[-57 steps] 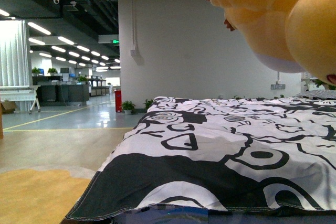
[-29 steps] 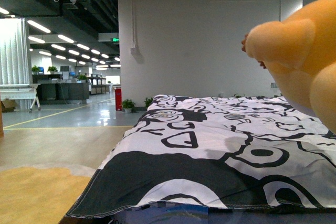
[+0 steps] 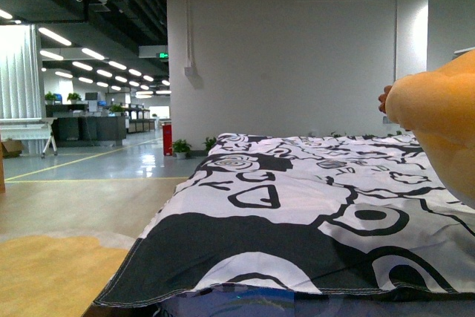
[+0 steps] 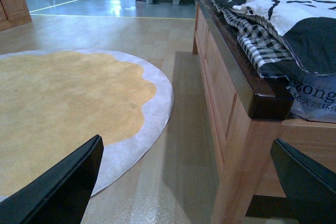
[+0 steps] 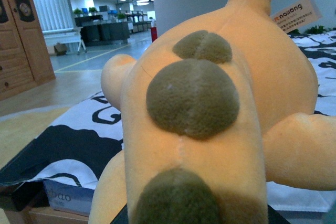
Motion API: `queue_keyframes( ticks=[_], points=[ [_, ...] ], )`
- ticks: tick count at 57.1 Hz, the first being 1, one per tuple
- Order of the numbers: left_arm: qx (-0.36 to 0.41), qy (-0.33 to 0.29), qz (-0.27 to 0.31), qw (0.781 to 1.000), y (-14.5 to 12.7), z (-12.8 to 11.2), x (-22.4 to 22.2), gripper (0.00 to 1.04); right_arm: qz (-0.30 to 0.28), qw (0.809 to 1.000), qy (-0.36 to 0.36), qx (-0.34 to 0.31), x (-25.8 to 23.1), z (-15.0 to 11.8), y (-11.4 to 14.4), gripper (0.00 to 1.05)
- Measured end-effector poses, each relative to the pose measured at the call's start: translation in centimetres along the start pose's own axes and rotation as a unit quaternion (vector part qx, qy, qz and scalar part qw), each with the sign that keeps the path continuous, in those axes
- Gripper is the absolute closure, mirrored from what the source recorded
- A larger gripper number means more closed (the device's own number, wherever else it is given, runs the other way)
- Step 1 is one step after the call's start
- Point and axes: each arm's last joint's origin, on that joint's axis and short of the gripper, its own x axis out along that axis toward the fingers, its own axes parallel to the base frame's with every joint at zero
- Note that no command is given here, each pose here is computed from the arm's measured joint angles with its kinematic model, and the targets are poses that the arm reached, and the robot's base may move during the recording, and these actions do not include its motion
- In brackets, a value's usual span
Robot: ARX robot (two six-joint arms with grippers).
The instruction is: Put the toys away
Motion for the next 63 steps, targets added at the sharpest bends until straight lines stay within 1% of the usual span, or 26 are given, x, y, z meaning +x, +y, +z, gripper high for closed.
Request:
queue_keyframes(
  ticks=[14, 18, 21, 28, 34, 42, 54, 63],
  points=[
    [0.000, 0.000, 0.000, 1.000, 0.0, 0.0, 0.0, 0.06, 0.000, 1.000, 0.000, 0.000, 0.0, 0.0, 0.0, 0.88],
    [0.000, 0.000, 0.000, 1.000, 0.0, 0.0, 0.0, 0.06, 0.001, 0.999, 0.051, -0.019, -0.2, -0.2, 0.2, 0.88],
    [0.000, 0.000, 0.000, 1.000, 0.0, 0.0, 0.0, 0.06, 0.000, 0.996, 0.088, -0.029, -0.7, -0.9, 0.1, 0.88],
    [0.000, 0.000, 0.000, 1.000, 0.0, 0.0, 0.0, 0.06, 0.003, 0.993, 0.116, -0.038, -1.6, -3.0, 0.0, 0.88],
    [0.000, 0.000, 0.000, 1.000, 0.0, 0.0, 0.0, 0.06, 0.004, 0.993, 0.111, -0.043, -2.7, -4.4, -0.2, 0.88],
    [0.000, 0.000, 0.000, 1.000, 0.0, 0.0, 0.0, 0.06, 0.004, 0.993, 0.112, -0.046, -3.4, -5.6, -0.3, 0.88],
    [0.000, 0.000, 0.002, 1.000, 0.0, 0.0, 0.0, 0.06, 0.012, 0.993, 0.110, -0.045, -4.2, -6.7, -0.4, 0.88],
    [0.000, 0.000, 0.000, 1.000, 0.0, 0.0, 0.0, 0.06, 0.004, 0.993, 0.110, -0.046, -4.7, -7.3, -0.5, 0.88]
  ],
)
